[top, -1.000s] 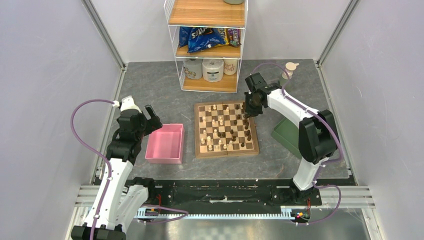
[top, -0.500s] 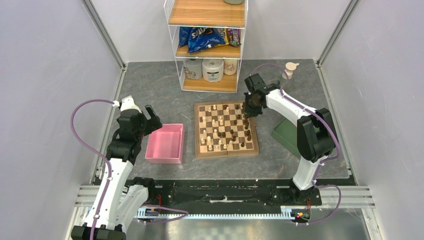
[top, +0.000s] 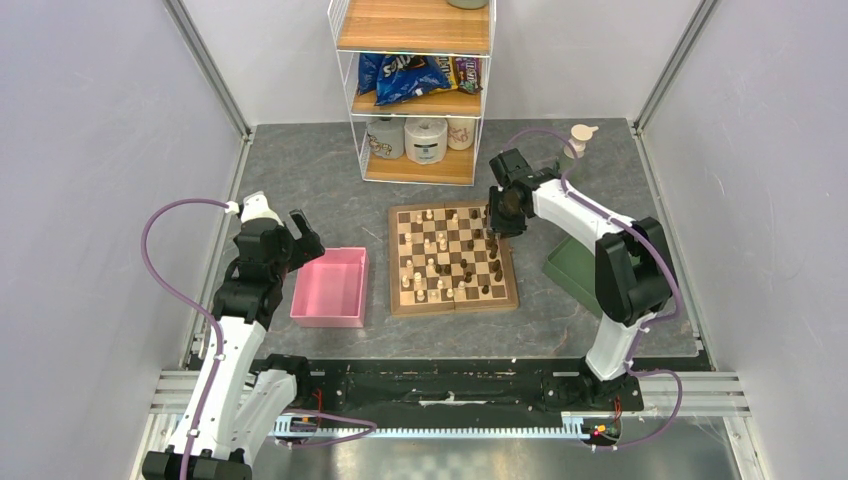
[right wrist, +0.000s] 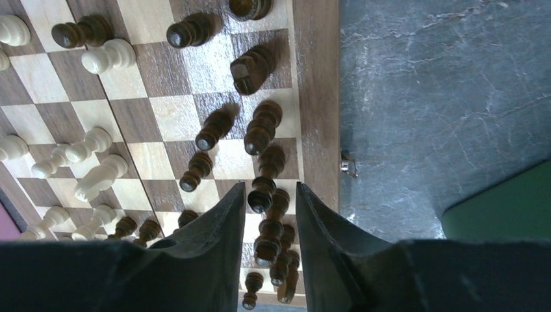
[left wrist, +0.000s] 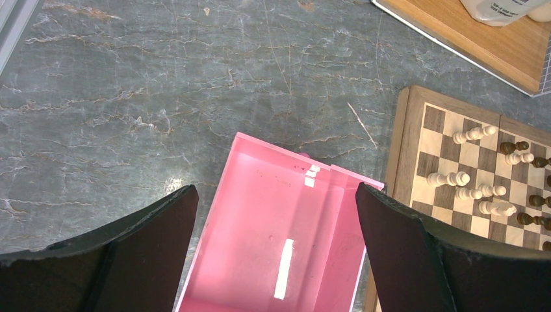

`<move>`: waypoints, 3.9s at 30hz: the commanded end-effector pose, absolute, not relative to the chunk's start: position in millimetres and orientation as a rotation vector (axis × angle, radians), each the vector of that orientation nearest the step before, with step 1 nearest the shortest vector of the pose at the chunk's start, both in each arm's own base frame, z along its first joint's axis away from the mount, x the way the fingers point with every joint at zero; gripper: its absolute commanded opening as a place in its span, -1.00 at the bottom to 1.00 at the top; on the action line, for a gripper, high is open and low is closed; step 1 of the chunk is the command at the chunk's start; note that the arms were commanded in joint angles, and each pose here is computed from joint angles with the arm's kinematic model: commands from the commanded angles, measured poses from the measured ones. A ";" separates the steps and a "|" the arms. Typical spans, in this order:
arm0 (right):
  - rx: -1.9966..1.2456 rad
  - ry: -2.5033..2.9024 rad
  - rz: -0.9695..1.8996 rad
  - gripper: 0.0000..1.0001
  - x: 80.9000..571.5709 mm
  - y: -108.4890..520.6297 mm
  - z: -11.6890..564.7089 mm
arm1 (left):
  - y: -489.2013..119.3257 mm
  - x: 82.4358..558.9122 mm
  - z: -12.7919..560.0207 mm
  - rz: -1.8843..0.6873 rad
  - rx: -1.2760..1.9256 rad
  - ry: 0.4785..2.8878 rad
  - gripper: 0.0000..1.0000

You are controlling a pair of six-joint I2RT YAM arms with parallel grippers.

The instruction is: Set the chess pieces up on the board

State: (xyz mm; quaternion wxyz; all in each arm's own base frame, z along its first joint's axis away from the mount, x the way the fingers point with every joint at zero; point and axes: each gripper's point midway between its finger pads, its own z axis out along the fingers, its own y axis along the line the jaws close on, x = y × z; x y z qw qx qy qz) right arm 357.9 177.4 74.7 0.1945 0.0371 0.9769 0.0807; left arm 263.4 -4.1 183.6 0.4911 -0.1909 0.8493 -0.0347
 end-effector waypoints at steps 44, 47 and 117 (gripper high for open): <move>-0.135 2.782 0.210 -0.11 273.3 245.9 91.0 | -6.3 267.8 199.3 -0.123 -0.484 2.003 0.98; -0.140 2.803 0.201 -0.12 272.0 246.3 84.2 | -6.6 268.0 199.6 -0.123 -0.483 2.002 0.97; 0.196 2.809 0.092 -0.65 231.7 174.8 59.0 | -9.2 270.5 196.9 -0.133 -0.475 2.018 0.97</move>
